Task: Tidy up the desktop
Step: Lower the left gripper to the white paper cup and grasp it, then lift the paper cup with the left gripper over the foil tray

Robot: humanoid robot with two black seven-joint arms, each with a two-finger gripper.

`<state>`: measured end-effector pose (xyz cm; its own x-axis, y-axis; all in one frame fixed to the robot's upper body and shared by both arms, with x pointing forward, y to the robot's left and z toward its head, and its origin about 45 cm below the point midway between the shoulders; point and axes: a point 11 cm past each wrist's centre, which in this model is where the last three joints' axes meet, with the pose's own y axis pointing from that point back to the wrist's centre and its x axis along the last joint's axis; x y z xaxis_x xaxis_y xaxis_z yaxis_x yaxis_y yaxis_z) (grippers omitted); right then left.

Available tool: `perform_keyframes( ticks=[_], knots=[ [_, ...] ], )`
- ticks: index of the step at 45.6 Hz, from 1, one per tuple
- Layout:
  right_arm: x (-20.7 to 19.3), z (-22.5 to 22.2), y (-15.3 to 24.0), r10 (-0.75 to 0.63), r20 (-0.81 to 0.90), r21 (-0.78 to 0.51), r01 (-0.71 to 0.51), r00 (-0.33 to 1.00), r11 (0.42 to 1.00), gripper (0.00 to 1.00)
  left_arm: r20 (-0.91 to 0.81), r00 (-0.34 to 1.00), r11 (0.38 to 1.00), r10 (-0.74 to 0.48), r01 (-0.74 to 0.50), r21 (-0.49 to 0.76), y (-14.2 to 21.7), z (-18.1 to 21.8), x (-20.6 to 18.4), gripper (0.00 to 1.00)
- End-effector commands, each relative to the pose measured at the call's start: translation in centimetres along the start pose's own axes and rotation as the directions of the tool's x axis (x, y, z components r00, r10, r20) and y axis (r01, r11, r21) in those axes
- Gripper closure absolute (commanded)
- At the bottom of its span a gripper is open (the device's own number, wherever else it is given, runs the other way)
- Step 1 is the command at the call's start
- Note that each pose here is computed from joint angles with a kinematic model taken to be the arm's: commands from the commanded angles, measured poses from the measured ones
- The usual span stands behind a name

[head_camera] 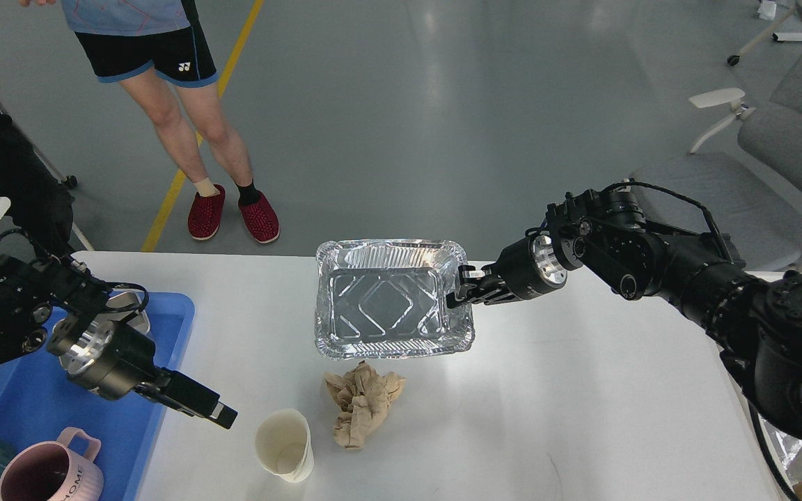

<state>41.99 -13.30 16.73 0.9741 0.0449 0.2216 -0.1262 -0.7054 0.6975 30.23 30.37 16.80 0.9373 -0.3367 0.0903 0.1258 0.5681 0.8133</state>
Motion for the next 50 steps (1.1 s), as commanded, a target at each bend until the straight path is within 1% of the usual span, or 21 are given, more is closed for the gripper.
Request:
perform_keyframes(
  ticks=[1, 8, 15, 22, 33, 38, 42, 46, 50],
  knots=[
    [0.1, -0.4, -0.1, -0.002, -0.010, 0.002, 0.002, 1.000, 1.000, 1.00, 0.031, 1.000, 1.000, -0.003, 0.004, -0.009, -2.2, 0.4, -0.1, 0.04],
    [0.2, -0.6, -0.2, 0.000, -0.014, 0.002, 0.000, 1.000, 1.000, 1.00, 0.039, 0.999, 1.000, -0.022, 0.023, -0.011, -3.6, 0.6, -0.4, 0.04],
    [0.1, -0.5, -0.3, 0.000, -0.013, 0.003, 0.000, 1.000, 1.000, 1.00, 0.052, 0.999, 1.000, -0.001, 0.001, 0.001, -5.0, 0.2, 0.2, 0.04],
    [0.0, -0.7, -0.5, -0.002, -0.016, 0.006, 0.002, 1.000, 1.000, 1.00, 0.058, 0.998, 1.000, 0.022, -0.022, -0.004, -6.0, 0.2, 0.7, 0.09],
    [0.0, -1.0, -0.7, -0.005, -0.022, 0.011, 0.005, 1.000, 1.000, 1.00, 0.053, 0.998, 0.999, 0.023, -0.021, -0.034, -7.1, 0.7, 0.6, 0.23],
    [0.0, -1.1, -0.8, -0.004, -0.025, 0.013, 0.004, 1.000, 1.000, 1.00, 0.050, 0.999, 0.998, 0.017, -0.015, -0.053, -7.7, 1.2, 0.6, 0.27],
    [0.0, -1.1, -0.8, -0.002, -0.025, 0.012, 0.002, 1.000, 1.000, 1.00, 0.050, 0.999, 0.998, 0.009, -0.006, -0.059, -7.9, 1.3, 0.4, 0.33],
    [-0.1, -1.1, -0.9, -0.002, -0.025, 0.013, 0.002, 1.000, 1.000, 1.00, 0.051, 0.999, 0.998, 0.004, 0.000, -0.064, -8.0, 1.3, 0.4, 0.44],
    [-0.1, -1.0, -1.0, -0.003, -0.026, 0.013, 0.003, 1.000, 1.000, 1.00, 0.048, 0.999, 0.998, -0.004, 0.007, -0.061, -8.1, 1.3, 0.2, 0.50]
  ],
)
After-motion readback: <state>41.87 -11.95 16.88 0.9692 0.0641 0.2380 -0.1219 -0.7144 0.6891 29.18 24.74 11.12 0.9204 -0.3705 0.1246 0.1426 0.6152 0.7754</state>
